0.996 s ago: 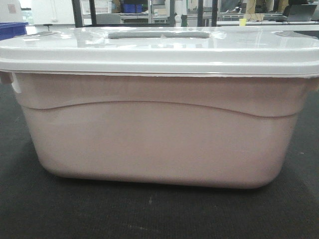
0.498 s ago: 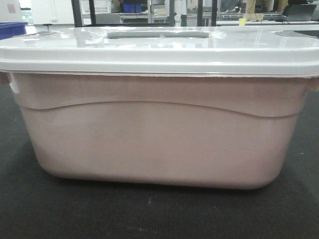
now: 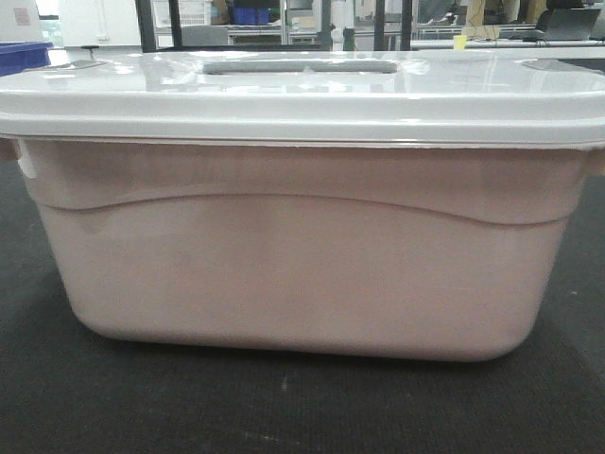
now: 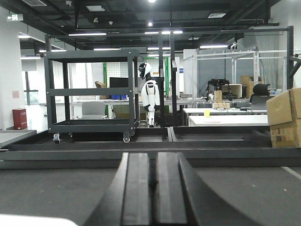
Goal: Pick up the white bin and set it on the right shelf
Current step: 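Move both grippers to the short ends of the pink bin's white lid, then close both grippers on the lid handles at the bin's ends, then lift the pink bin off the table with both grippers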
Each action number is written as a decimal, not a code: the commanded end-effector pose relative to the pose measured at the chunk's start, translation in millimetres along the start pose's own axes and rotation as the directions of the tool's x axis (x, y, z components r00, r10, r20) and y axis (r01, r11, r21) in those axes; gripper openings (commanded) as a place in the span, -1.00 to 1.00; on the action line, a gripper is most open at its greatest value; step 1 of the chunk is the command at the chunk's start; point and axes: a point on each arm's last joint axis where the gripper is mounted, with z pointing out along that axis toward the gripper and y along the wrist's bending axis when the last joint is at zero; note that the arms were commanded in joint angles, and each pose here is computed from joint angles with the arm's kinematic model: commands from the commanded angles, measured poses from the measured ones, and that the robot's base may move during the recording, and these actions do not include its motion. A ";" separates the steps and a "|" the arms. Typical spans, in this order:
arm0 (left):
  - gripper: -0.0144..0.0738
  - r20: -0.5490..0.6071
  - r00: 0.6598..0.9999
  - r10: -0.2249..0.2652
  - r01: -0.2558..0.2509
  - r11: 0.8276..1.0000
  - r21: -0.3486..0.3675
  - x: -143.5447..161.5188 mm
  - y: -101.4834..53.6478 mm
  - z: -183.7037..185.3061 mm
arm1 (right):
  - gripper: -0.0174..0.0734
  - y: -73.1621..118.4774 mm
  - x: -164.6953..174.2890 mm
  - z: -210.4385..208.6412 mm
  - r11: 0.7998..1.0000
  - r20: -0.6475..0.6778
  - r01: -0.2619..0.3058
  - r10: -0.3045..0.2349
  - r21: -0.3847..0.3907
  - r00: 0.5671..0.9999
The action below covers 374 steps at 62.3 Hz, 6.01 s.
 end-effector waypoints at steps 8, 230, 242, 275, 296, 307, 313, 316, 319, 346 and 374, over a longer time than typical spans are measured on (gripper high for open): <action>-0.60 -0.165 0.981 -0.103 0.116 0.991 0.071 -42.9 0.0 31.0 | -0.05 2.1 -34.4 41.3 1.000 0.005 0.000 0.000 0.005 1.000; 0.30 -0.961 0.240 -0.141 0.958 0.194 0.211 86.8 -74.6 237.6 | 0.03 22.5 147.1 193.8 0.356 -0.957 -0.932 0.288 0.066 0.042; -0.09 -0.957 0.234 -0.173 0.965 0.161 0.207 83.4 -74.7 239.8 | -0.32 22.8 144.2 195.2 0.340 -0.951 -0.938 0.305 0.062 0.047; -0.94 -0.903 0.151 -0.403 0.975 -0.087 0.202 58.0 -69.2 255.7 | -0.48 24.9 93.2 205.7 0.124 -0.845 -0.992 0.527 -0.025 0.087; -0.94 -0.876 0.149 -0.459 0.943 -0.201 0.266 31.4 -73.4 264.0 | -0.48 26.7 76.3 204.8 0.078 -0.834 -0.997 0.550 -0.007 0.049; -0.94 -0.881 0.224 -0.417 0.913 -0.227 0.339 5.4 -89.1 265.2 | -0.48 27.8 70.0 202.3 0.073 -0.828 -0.997 0.559 0.002 0.039; -0.94 -0.881 0.257 -0.396 0.894 -0.248 0.372 -11.0 -95.7 265.5 | -0.48 28.5 65.5 200.5 0.081 -0.823 -0.997 0.565 -0.008 0.052; -0.94 -0.877 0.280 -0.390 0.883 -0.255 0.395 -19.4 -98.0 265.6 | -0.48 29.0 63.1 199.4 0.080 -0.822 -0.997 0.568 -0.007 0.052; -0.94 -0.872 0.299 -0.387 0.873 -0.259 0.414 -26.1 -99.3 265.7 | -0.48 29.6 60.4 198.1 0.077 -0.821 -0.997 0.569 -0.007 0.050; -0.94 -0.852 0.363 -0.378 0.845 -0.252 0.472 -44.1 -100.5 265.8 | -0.48 39.9 -13.0 195.1 0.142 -0.776 -0.961 0.567 -0.238 0.276; -0.94 -0.851 0.359 -0.383 0.843 -0.258 0.472 -44.8 -100.1 265.9 | -0.48 28.5 -6.5 219.3 0.214 -0.698 -0.961 0.661 -0.175 0.274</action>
